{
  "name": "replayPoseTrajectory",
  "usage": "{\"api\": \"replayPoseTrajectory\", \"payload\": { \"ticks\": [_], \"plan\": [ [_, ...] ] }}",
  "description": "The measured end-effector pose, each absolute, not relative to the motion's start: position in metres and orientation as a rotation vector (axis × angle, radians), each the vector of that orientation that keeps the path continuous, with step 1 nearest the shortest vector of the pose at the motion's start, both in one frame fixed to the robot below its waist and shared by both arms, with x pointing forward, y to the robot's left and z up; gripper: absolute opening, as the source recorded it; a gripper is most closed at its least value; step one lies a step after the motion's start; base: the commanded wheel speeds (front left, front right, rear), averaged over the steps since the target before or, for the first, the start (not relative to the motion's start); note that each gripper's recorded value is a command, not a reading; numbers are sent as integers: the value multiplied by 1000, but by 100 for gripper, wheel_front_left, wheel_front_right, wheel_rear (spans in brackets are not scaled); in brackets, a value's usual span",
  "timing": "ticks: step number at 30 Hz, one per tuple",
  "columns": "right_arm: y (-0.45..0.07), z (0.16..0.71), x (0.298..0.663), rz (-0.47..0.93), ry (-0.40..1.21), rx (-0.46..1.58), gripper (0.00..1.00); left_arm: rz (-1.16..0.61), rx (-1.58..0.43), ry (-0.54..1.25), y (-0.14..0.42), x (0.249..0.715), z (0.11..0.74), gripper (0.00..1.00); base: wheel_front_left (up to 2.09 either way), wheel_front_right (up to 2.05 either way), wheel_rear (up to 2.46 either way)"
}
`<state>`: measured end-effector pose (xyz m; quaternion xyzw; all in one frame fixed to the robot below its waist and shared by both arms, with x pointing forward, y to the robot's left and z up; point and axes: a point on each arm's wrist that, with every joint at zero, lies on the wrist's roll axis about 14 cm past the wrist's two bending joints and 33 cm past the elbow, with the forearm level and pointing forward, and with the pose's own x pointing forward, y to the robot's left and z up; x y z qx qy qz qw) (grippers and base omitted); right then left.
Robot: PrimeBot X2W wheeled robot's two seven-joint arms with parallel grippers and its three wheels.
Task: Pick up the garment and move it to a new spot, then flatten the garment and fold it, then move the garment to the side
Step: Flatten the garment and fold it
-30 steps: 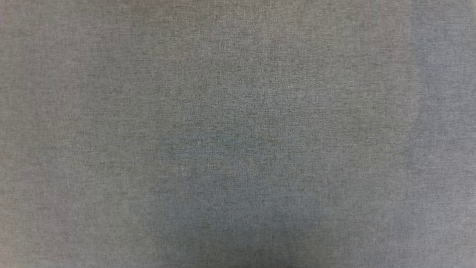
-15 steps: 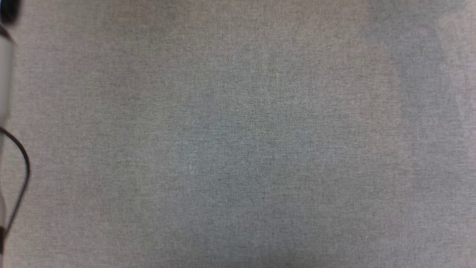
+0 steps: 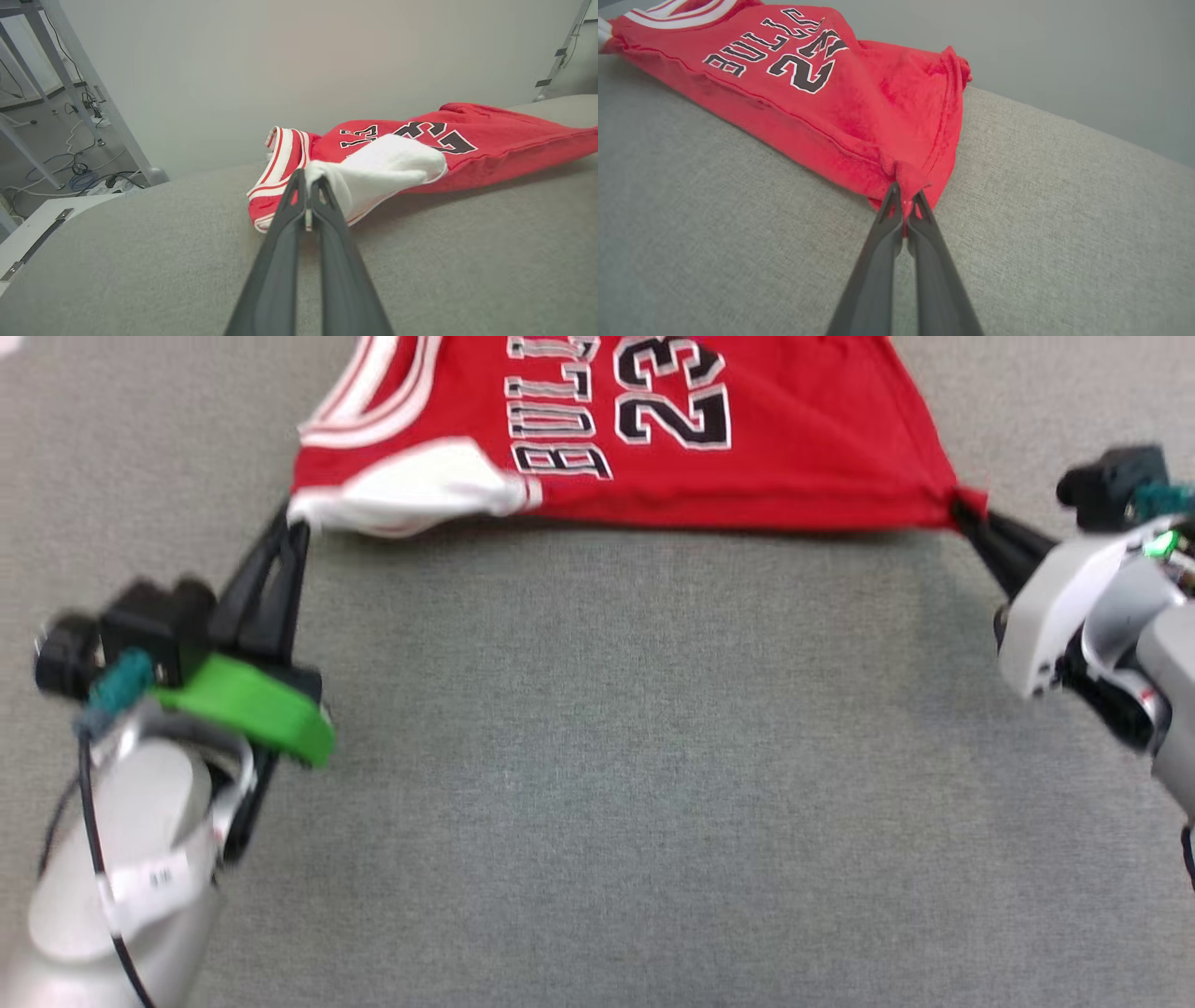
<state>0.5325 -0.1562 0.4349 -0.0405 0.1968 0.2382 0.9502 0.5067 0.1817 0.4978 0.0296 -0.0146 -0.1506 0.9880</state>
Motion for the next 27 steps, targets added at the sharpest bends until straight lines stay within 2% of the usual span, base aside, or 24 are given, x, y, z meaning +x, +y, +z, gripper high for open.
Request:
{"api": "replayPoseTrajectory", "payload": {
  "ticks": [16,27],
  "plan": [
    [-178,422,402,509,514,-40,0,-240,-71,228,179,343,446,0,0,0,0],
    [-202,405,329,441,579,52,0,-199,-128,332,175,271,423,0,0,0,0]
  ]
}}
